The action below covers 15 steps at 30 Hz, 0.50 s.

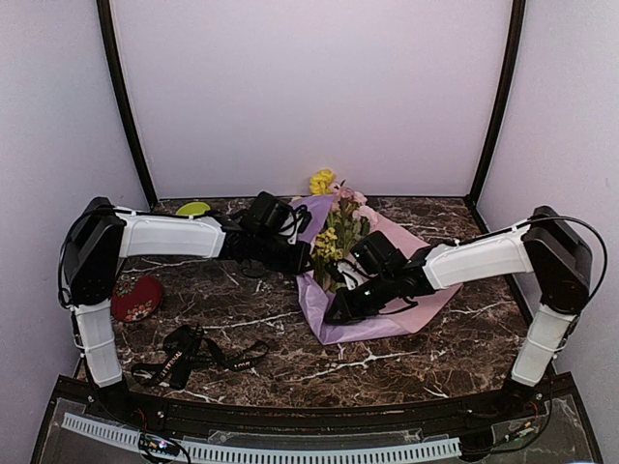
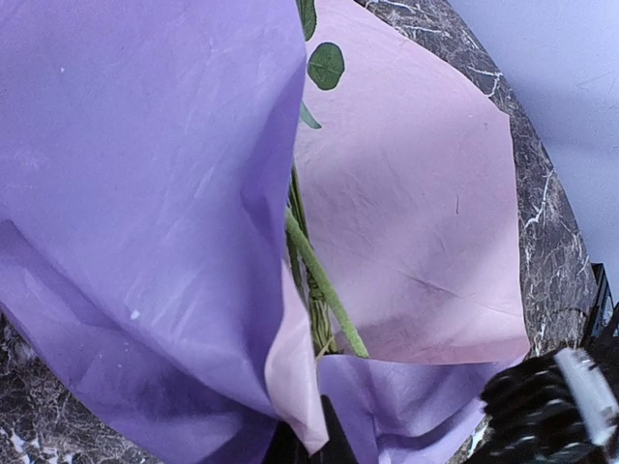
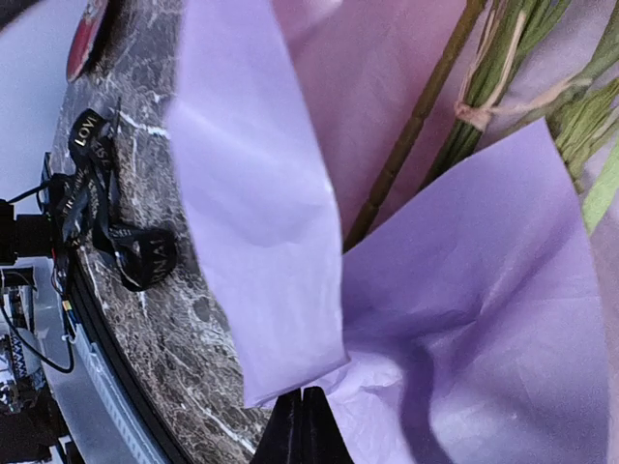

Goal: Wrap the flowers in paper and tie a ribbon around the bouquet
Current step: Fold the one-fourth-folded wrapping paper at the center of the board.

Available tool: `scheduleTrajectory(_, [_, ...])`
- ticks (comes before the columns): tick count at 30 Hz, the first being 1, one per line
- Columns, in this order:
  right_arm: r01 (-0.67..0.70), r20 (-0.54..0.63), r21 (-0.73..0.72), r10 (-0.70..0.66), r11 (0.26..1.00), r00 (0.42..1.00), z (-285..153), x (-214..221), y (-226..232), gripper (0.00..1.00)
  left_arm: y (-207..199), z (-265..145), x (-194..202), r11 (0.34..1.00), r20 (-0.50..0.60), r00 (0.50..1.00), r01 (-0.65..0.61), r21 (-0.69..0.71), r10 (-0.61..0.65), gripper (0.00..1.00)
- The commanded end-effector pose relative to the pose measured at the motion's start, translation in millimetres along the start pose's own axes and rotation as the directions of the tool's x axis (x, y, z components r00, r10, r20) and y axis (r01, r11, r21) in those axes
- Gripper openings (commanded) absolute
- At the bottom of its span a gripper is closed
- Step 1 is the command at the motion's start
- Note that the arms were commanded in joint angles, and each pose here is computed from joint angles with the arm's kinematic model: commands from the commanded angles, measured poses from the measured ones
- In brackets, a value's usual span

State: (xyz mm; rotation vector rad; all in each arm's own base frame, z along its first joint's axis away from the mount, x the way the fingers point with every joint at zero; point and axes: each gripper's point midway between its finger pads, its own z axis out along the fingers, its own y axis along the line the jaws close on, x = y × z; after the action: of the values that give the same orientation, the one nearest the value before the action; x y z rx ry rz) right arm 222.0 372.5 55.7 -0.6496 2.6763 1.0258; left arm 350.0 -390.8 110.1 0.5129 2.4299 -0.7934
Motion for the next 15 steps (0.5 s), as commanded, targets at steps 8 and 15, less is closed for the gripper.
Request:
scheduleTrajectory(8, [-0.119, 0.072, 0.127, 0.111, 0.985, 0.991, -39.1, 8.6, -43.6, 0.0, -13.3, -2.8, -15.3, 0.999, 0.015, 0.999, -0.047, 0.013, 0.047, 0.0])
scheduleTrajectory(15, [-0.146, 0.043, 0.123, 0.141, 0.982, 0.989, -19.1, 17.8, -69.1, 0.0, -26.4, 5.9, -13.3, 0.998, -0.002, 0.998, -0.055, 0.044, 0.055, 0.0])
